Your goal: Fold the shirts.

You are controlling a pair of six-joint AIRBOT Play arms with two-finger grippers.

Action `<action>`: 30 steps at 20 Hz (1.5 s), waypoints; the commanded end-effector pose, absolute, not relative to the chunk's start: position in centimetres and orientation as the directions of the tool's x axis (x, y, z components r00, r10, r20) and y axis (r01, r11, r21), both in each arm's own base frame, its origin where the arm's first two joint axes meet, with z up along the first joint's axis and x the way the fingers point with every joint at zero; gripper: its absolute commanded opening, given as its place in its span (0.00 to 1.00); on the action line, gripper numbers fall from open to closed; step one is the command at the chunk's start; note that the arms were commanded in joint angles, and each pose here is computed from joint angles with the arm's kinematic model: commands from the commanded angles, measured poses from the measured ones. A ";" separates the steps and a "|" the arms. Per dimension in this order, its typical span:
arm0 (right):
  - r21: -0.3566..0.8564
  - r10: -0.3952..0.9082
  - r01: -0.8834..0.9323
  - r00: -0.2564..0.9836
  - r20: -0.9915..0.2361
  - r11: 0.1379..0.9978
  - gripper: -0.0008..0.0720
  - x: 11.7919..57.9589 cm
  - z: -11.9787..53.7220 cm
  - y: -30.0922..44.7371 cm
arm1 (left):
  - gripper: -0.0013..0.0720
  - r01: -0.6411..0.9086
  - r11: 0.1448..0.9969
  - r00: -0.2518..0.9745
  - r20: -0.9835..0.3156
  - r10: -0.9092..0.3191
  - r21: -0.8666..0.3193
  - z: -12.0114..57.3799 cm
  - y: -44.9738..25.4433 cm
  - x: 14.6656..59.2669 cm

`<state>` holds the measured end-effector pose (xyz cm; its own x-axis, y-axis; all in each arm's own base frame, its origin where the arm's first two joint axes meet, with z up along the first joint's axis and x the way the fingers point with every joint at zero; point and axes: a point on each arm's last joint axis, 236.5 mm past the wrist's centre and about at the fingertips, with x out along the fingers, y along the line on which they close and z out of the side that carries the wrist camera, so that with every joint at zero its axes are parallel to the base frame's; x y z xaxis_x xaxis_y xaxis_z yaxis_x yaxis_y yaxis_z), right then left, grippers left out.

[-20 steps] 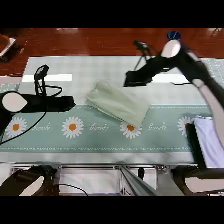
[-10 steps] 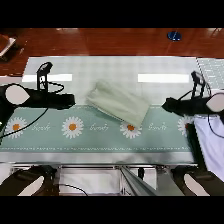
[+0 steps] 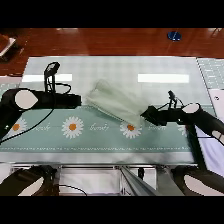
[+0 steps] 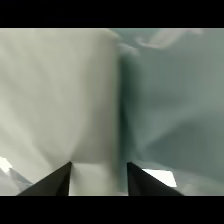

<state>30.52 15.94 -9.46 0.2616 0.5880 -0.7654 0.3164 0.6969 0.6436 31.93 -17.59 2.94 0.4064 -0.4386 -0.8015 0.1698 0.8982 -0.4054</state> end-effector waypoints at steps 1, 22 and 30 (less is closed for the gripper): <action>0.707 0.669 0.280 0.231 -0.706 0.649 0.57 32.8 -9.8 19.6 | 0.04 0.174 0.896 0.425 -0.790 -0.442 -0.408 3.2 -17.8 32.3; 0.296 0.129 0.223 0.556 -0.821 0.929 0.04 31.6 25.9 -3.7 | 0.04 0.137 0.866 0.326 -0.804 -0.497 -0.480 -0.4 -20.0 29.0; 0.170 -0.214 0.741 0.393 -0.894 0.649 0.04 17.2 23.5 -15.5 | 0.04 0.136 0.862 0.378 -0.778 -0.501 -0.489 0.2 -20.1 30.3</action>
